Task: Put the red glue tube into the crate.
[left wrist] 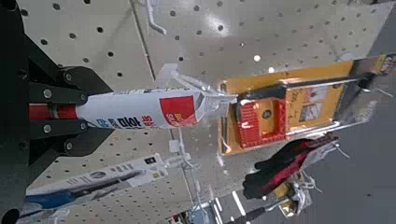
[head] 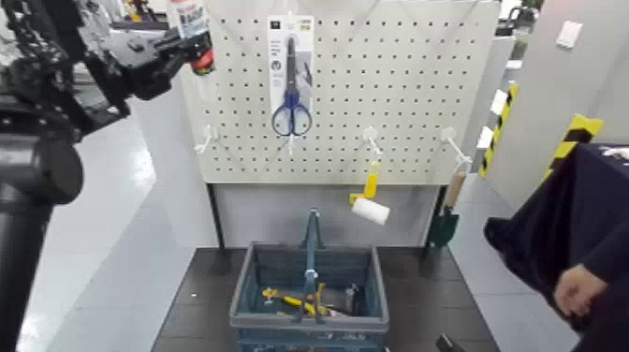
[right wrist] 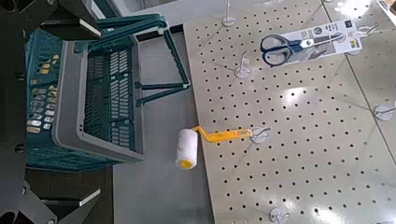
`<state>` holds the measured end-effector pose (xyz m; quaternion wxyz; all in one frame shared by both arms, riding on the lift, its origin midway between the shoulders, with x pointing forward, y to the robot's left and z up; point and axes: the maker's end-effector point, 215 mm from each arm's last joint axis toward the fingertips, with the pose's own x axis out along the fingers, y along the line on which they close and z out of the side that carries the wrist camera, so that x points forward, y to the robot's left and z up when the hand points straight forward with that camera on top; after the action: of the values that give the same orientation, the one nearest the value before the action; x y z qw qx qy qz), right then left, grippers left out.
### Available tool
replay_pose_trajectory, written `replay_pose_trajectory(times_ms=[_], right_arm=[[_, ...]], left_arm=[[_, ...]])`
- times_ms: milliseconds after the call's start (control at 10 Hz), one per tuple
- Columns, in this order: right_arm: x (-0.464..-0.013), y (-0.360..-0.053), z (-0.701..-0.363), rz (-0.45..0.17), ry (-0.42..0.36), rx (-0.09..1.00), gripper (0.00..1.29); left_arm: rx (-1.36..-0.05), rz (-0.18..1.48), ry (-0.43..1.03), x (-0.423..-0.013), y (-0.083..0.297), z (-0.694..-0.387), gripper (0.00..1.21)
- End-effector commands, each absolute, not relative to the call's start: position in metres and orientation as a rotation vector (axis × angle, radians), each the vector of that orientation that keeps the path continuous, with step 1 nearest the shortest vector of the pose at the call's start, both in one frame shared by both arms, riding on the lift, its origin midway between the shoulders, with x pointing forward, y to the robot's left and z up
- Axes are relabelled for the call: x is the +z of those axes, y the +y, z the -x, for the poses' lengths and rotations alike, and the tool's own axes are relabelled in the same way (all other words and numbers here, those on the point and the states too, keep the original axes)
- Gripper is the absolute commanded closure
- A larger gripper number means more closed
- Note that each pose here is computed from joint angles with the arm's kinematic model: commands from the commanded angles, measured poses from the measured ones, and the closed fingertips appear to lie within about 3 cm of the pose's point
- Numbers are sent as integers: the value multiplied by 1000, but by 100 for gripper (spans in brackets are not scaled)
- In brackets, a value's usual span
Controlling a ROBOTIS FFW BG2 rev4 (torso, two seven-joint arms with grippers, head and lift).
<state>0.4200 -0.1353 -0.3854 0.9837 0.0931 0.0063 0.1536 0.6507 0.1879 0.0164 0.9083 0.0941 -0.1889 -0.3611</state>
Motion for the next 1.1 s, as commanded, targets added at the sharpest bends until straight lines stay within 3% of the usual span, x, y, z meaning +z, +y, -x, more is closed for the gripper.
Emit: replay_pose_trajectory(times_ms=[100, 500, 1100], right_arm=[[-385, -134, -420, -186, 13, 311, 13], [-386, -135, -420, -187, 15, 310, 13], [-388, -136, -419, -192, 19, 308, 13]], left_arm=[[-763, -193, -408, 23, 176, -639, 111], [-849, -136, -378, -6, 123, -627, 111], [-956, 102, -98, -169, 61, -617, 111]])
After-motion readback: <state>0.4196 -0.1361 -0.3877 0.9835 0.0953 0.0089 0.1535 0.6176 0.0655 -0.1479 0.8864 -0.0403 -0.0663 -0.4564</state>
